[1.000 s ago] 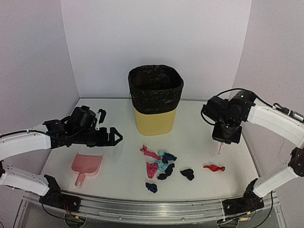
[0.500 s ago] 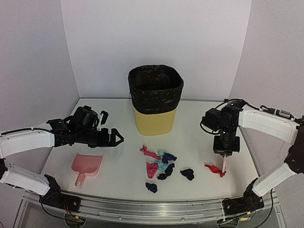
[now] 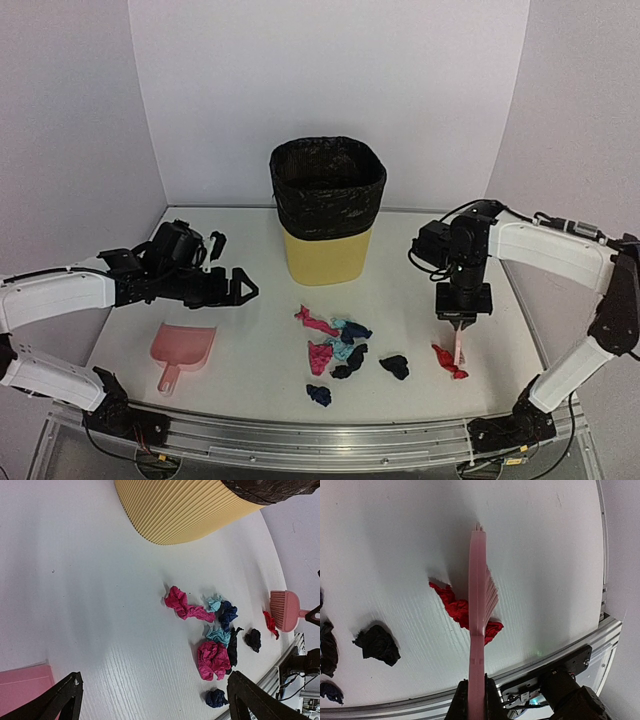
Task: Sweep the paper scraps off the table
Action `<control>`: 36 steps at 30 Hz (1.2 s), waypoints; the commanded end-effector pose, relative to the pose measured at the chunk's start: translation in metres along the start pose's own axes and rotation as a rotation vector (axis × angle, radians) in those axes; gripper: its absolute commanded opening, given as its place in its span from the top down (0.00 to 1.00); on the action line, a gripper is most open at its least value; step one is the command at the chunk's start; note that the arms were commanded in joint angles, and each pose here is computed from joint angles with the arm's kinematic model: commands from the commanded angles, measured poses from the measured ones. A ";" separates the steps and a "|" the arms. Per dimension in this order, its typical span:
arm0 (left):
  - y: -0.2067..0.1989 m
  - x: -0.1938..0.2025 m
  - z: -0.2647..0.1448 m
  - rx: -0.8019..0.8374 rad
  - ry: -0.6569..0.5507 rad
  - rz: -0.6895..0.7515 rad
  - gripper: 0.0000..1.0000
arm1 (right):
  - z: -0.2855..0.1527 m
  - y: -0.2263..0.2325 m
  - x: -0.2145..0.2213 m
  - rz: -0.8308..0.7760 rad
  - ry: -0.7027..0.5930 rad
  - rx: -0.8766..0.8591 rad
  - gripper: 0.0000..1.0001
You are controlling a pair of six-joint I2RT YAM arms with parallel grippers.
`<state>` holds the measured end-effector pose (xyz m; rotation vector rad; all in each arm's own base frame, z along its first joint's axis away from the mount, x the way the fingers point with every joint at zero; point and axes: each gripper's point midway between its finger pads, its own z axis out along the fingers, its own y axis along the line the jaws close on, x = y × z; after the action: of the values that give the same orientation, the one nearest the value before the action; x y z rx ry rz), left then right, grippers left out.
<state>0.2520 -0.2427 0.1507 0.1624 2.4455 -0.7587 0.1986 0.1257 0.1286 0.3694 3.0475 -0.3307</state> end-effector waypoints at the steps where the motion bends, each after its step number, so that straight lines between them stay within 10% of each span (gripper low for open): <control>1: -0.008 -0.015 -0.010 0.036 -0.056 0.009 0.00 | -0.038 -0.067 0.072 -0.146 0.353 0.367 1.00; 22: 0.006 -0.008 -0.031 0.025 -0.084 -0.004 0.00 | -0.050 0.082 0.050 -0.268 0.168 0.160 1.00; 36: -0.003 -0.008 -0.035 0.069 -0.083 0.006 0.00 | -0.101 -0.032 0.032 -0.115 -0.101 0.297 1.00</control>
<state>0.2418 -0.2225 0.1746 0.1341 2.3591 -0.8049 0.2358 0.2716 0.1657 0.1437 2.9010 -0.0845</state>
